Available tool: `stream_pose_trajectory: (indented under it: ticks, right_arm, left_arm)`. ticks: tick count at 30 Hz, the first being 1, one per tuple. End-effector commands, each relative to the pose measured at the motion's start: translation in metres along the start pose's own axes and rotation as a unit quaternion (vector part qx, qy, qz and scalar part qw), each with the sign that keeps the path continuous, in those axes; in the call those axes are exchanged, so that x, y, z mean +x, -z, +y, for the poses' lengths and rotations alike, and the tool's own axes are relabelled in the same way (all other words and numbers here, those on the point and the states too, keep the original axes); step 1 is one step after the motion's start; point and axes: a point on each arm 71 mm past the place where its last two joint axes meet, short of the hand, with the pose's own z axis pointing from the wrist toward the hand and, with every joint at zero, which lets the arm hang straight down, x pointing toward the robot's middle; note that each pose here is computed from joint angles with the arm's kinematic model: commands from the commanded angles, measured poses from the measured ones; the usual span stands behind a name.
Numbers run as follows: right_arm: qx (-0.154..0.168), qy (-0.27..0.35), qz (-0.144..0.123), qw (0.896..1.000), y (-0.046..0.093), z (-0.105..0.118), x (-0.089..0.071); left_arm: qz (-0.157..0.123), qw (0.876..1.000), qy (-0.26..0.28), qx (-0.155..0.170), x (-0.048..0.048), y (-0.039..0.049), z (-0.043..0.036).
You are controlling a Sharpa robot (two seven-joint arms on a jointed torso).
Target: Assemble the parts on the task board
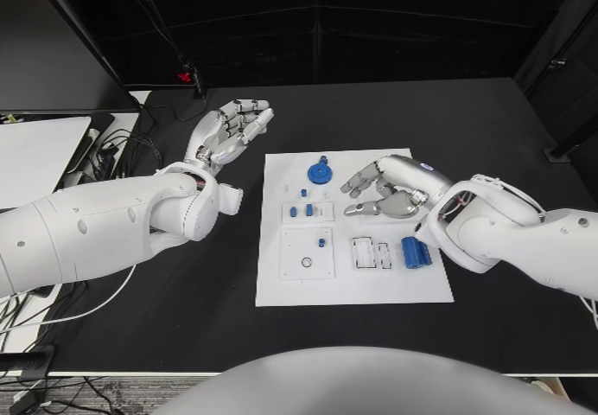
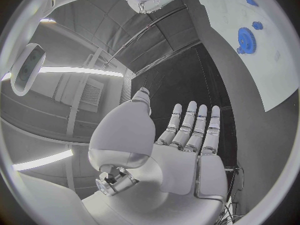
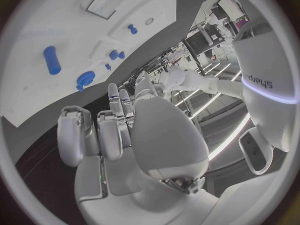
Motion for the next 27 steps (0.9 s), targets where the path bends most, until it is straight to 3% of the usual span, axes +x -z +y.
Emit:
stream_pose_trajectory:
  ticks: [1,10,16,27]
  right_arm:
    - [0.012,-0.081,-0.047,0.996,0.003,-0.008,-0.017]
    - [0.013,0.031,-0.026,0.999,-0.001,-0.022,-0.023]
    - [0.054,0.096,0.016,0.994,-0.003,-0.03,-0.018]
    - [0.114,0.124,0.064,0.984,-0.003,-0.037,-0.01]
  left_arm:
    - [0.004,0.998,0.004,0.06,0.002,-0.0009,-0.0088]
    - [0.005,0.998,0.004,0.06,0.0039,-0.0019,-0.0083]
    - [0.005,0.998,0.004,0.059,0.0033,-0.0017,-0.0078]
    - [0.001,0.998,0.001,0.058,0.001,-0.0011,-0.0073]
